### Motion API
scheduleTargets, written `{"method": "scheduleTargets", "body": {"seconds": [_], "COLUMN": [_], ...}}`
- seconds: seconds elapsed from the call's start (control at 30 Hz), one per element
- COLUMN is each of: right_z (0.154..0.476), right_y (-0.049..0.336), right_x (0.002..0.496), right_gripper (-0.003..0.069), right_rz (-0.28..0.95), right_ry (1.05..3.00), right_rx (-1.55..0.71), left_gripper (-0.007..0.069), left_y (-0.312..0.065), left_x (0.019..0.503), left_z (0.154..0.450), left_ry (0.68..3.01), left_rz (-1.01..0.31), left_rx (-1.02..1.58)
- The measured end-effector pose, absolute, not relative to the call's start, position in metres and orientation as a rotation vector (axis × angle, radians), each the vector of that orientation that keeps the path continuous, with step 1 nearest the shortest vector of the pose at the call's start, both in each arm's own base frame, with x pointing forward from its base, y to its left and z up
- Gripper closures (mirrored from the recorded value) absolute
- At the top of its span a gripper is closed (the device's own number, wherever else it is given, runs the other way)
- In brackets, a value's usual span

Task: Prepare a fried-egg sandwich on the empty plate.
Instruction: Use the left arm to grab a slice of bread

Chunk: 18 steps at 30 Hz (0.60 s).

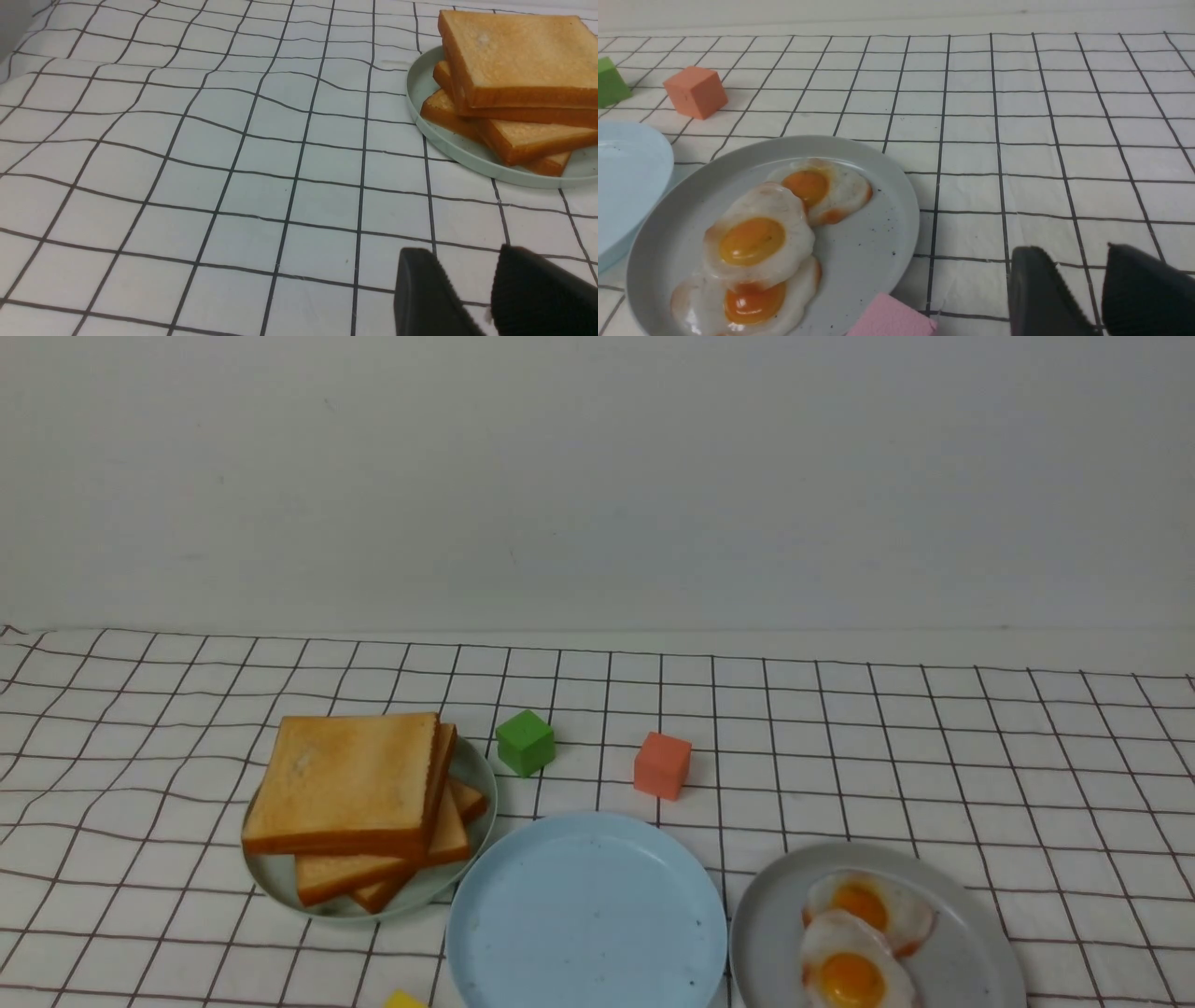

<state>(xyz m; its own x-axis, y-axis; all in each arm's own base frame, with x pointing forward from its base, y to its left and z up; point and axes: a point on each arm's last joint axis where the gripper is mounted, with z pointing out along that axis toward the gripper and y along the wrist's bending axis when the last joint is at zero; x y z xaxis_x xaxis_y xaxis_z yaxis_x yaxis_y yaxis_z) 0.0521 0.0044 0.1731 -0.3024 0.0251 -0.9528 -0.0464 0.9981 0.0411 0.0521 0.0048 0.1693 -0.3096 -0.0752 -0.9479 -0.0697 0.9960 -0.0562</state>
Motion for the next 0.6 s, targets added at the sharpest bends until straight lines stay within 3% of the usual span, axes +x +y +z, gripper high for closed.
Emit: {"method": "scheduleTargets", "body": {"seconds": [0.27,0.6], "right_z": [0.173,0.174], "right_y": [0.004,0.004], "right_x": [0.052,0.053], "right_gripper": [0.0418,0.0418], "right_rz": [0.071,0.070], "right_ry": [1.877,1.858], "right_rx": [-0.015,-0.013], "left_gripper": [0.0387,0.0387], "left_y": [0.005,0.000], "left_x": [0.052,0.056], "left_z": [0.169,0.185], "left_ry": [1.885,1.706], "left_rz": [-0.013,-0.166], "left_rx": [-0.108,-0.183]}}
